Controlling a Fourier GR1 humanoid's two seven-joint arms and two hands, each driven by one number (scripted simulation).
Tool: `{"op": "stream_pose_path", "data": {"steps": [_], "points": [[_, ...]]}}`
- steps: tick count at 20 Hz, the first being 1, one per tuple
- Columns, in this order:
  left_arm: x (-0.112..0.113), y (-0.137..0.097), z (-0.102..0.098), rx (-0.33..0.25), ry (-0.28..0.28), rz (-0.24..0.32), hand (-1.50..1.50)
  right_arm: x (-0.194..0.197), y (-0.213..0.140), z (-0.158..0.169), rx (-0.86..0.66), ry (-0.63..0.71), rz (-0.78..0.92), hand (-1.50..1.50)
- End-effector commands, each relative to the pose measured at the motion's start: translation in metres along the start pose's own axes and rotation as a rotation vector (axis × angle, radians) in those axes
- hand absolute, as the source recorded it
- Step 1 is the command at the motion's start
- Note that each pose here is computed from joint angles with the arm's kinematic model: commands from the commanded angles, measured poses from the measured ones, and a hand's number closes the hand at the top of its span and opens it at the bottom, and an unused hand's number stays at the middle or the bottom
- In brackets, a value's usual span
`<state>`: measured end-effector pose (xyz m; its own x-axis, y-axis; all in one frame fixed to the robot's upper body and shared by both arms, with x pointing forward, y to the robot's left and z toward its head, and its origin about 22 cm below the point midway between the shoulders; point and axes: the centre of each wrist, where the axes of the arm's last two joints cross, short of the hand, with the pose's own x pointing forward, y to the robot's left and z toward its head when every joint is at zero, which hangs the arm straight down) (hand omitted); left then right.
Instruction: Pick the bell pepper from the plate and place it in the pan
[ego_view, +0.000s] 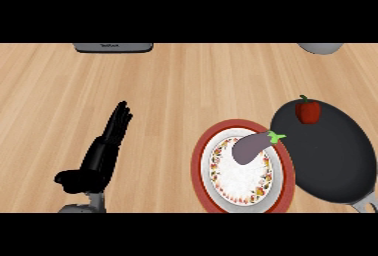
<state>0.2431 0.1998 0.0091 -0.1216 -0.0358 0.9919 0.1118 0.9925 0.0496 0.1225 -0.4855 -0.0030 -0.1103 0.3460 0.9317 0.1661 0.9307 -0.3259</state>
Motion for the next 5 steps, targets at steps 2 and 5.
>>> {"op": "stream_pose_path", "data": {"steps": [2,5], "points": [[-0.032,-0.006,0.005,-0.005,0.001,0.022,0.00,0.006,0.009,-0.006,-0.020,-0.028,0.041,-1.50],[-0.013,0.007,-0.001,-0.003,0.015,0.017,0.00,0.008,0.006,0.029,-0.036,-0.041,0.114,-1.50]]}}
